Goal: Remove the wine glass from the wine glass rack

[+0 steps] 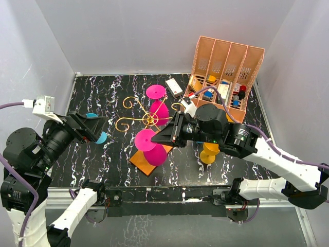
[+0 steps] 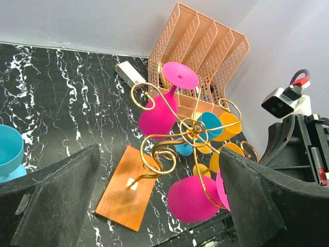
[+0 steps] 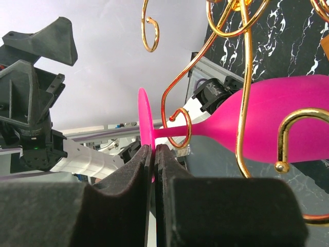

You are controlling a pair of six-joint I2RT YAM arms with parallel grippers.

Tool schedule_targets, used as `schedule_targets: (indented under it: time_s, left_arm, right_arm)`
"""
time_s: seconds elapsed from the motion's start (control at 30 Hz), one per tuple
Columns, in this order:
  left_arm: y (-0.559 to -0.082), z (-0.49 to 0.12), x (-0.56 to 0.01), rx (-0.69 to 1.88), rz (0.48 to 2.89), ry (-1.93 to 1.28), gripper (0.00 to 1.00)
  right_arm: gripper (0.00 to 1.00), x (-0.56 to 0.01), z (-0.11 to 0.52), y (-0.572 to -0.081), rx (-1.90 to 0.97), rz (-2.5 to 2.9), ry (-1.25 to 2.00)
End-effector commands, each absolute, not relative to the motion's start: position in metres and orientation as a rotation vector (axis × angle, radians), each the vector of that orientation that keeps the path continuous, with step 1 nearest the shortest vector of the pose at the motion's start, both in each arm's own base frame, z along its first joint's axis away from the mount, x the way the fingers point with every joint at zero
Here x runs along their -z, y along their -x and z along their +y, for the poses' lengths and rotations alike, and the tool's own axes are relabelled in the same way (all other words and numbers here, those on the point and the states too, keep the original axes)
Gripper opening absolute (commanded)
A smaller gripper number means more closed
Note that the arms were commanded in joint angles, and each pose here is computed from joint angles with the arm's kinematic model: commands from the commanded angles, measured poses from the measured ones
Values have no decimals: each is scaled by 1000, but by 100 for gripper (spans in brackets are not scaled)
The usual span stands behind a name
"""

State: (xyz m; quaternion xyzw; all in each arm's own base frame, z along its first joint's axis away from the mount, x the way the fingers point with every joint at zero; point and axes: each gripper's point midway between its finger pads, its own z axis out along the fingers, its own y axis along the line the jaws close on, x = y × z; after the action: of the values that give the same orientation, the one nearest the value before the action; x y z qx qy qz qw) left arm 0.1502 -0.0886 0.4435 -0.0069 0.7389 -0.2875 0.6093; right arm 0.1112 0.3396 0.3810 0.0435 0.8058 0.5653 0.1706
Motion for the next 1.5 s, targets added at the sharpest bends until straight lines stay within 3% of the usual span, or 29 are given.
schedule_targets:
  time_s: [0.0,0.43,1.1,1.47]
  left_arm:
    - [-148,-88,-450,664,1691,6,97]
    - [-148,-87,-447,653,1701,9,97]
    - [-146,-86,-447,647,1696,7,97]
    - [-146,-89,-448,672,1702,12,97]
  right_arm:
    - [7,-415,341,-108,-1722,2167,-99]
    - [8,-413,374,-91,-1858,2219,114]
    - [8,-422,351,-140,-1647,2103,-237]
    - [8,-425,320,-137,-1606,2068,-297]
